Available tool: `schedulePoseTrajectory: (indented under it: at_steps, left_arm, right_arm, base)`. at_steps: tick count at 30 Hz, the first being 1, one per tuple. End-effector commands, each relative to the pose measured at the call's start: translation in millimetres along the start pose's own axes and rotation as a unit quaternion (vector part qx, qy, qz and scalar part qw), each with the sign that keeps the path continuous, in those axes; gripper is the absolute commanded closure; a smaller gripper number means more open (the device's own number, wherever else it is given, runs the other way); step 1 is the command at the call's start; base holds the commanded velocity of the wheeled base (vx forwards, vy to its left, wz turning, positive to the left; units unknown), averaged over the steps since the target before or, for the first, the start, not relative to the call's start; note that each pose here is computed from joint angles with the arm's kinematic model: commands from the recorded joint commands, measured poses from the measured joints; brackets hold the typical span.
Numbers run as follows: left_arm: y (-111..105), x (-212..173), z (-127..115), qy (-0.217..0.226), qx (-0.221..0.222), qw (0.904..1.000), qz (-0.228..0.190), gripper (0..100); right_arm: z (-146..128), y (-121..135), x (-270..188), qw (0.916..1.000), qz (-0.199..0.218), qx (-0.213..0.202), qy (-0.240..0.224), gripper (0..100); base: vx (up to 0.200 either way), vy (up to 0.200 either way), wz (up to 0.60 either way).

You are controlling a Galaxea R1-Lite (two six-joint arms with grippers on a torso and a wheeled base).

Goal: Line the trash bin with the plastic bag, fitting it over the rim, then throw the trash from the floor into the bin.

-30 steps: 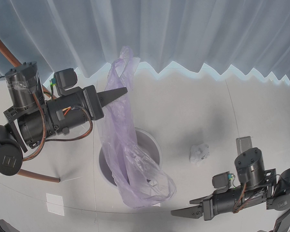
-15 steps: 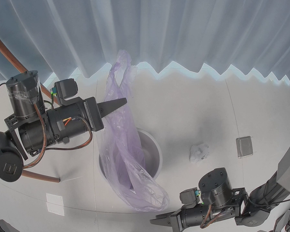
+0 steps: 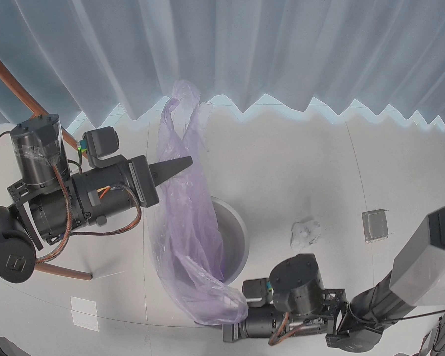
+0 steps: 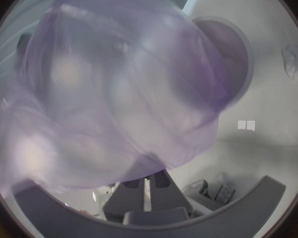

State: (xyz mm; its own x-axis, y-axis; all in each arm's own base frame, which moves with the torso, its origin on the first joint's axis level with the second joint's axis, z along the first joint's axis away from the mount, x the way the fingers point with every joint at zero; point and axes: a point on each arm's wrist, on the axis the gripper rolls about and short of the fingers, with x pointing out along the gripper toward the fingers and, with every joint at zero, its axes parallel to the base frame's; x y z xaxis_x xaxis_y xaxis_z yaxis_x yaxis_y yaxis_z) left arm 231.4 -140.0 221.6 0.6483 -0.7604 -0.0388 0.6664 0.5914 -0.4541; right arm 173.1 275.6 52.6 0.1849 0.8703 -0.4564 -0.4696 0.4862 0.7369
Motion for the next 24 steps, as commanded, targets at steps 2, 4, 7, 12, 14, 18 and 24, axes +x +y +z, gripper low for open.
schedulePoseTrajectory:
  at_steps: [2, 4, 7, 12, 14, 18, 24]
  left_arm:
    - [1, -6, -7, 0.01, -0.003, 0.9999, 0.003, 100]
    - [1, -9, -9, 0.013, -0.004, 0.9999, 0.004, 100]
    - [1, -11, -11, 0.015, -0.005, 0.9999, 0.004, 100]
    - [0, -13, -18, 0.027, -0.001, 0.9996, 0.002, 100]
    - [-1, -14, -17, 0.026, 0.004, 0.9996, 0.0, 100]
    - [-1, -14, -19, 0.028, 0.006, 0.9996, 0.001, 100]
    - [2, -17, -26, 0.039, 0.003, 0.9992, 0.008, 100]
  right_arm:
    - [40, -12, 7, 0.9973, 0.001, 0.014, -0.071, 100]
    - [62, -19, 12, 0.9921, -0.003, 0.013, -0.125, 100]
    - [79, -26, 21, 0.9861, -0.012, 0.012, -0.165, 100]
    - [97, -31, 40, 0.9775, -0.024, 0.006, -0.209, 100]
    - [103, -33, 48, 0.973, -0.032, 0.005, -0.228, 100]
    - [109, -37, 59, 0.9677, -0.046, -0.01, -0.248, 100]
    - [109, -40, 63, 0.9671, -0.056, -0.031, -0.246, 100]
  base:
    - [0.0, 0.0, 0.0]
    - [0.0, 0.0, 0.0]
    - [0.0, 0.0, 0.0]
    - [0.0, 0.0, 0.0]
    - [0.0, 0.0, 0.0]
    - [0.0, 0.0, 0.0]
    - [0.0, 0.0, 0.0]
